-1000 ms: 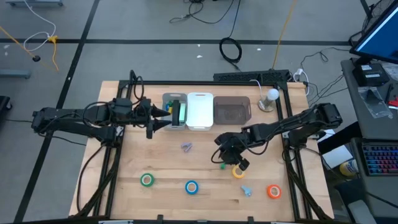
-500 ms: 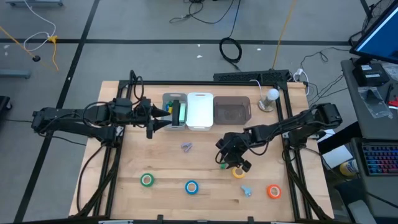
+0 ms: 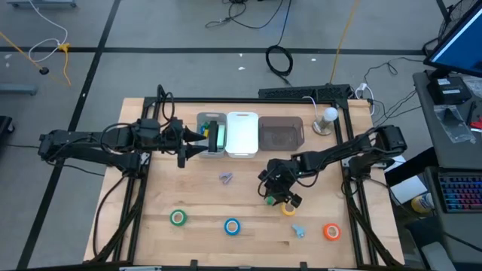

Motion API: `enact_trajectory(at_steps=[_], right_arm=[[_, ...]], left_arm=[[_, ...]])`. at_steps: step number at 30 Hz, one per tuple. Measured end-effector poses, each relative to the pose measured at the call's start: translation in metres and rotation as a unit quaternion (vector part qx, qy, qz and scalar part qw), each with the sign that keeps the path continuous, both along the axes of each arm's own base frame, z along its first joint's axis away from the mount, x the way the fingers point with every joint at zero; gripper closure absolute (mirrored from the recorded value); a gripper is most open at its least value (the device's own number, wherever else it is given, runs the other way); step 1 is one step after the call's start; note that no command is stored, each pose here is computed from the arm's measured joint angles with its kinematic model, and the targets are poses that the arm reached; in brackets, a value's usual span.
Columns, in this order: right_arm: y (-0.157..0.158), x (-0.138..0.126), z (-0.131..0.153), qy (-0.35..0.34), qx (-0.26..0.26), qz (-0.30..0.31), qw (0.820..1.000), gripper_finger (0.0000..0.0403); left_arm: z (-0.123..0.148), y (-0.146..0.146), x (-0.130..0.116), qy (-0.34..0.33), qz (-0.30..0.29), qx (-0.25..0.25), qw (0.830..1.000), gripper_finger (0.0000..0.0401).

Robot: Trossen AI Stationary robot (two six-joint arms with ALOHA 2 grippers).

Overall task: Pick and place Stapler, Stapler remover, tape
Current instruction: Put the green stapler into the gray bin

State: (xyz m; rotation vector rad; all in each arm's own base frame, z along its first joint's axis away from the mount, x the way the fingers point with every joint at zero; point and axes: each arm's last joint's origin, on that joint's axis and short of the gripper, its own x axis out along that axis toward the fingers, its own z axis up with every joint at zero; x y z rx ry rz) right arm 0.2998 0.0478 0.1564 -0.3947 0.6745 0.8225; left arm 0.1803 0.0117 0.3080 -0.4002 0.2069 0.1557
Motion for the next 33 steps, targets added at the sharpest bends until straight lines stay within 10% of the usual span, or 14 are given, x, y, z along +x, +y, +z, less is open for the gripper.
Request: enact_trajectory(at_steps=[33], right_arm=[[-0.013, 0.003, -0.030, 0.069, -0.036, -0.046, 0.996, 0.0239]], left_arm=[[0.000, 0.000, 0.000, 0.002, 0.002, 0.012, 1.000, 0.0162]])
